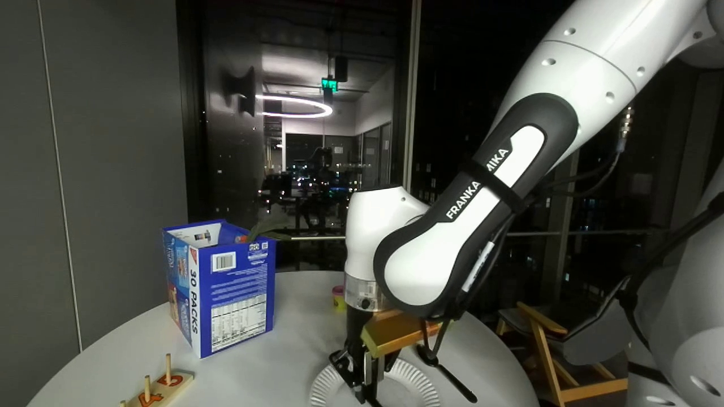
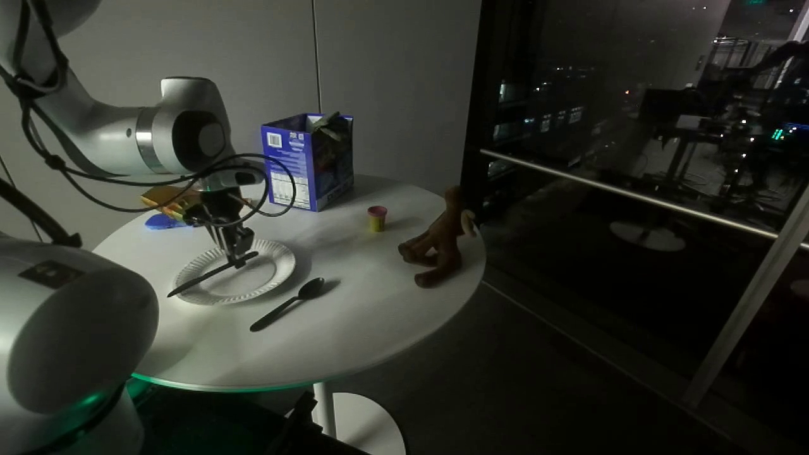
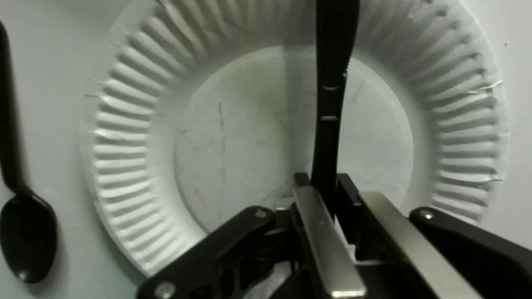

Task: Remove the spoon and knife from the white plate then place the radish from the blue box on the plate.

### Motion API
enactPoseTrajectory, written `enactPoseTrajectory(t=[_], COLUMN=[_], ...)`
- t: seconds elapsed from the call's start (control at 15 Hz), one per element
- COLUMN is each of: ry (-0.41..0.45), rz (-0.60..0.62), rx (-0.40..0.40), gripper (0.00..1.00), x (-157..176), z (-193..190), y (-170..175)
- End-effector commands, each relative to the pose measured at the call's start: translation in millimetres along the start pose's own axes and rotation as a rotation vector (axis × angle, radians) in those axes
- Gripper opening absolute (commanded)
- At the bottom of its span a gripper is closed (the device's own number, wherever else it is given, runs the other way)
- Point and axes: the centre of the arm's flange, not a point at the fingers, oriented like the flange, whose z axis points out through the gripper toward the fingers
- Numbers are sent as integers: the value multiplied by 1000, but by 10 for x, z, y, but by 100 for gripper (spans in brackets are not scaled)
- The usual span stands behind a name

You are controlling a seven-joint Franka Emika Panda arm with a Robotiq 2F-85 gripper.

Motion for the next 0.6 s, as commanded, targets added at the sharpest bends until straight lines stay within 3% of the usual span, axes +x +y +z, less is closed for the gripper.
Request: enactPoseTrajectory(t=[0.0,0.53], ry=[71,65], rz=[-34,-261], rx=[-32,41], gripper=[11,11], x=[-279,-351], z=[-309,-662], y=[72,-347])
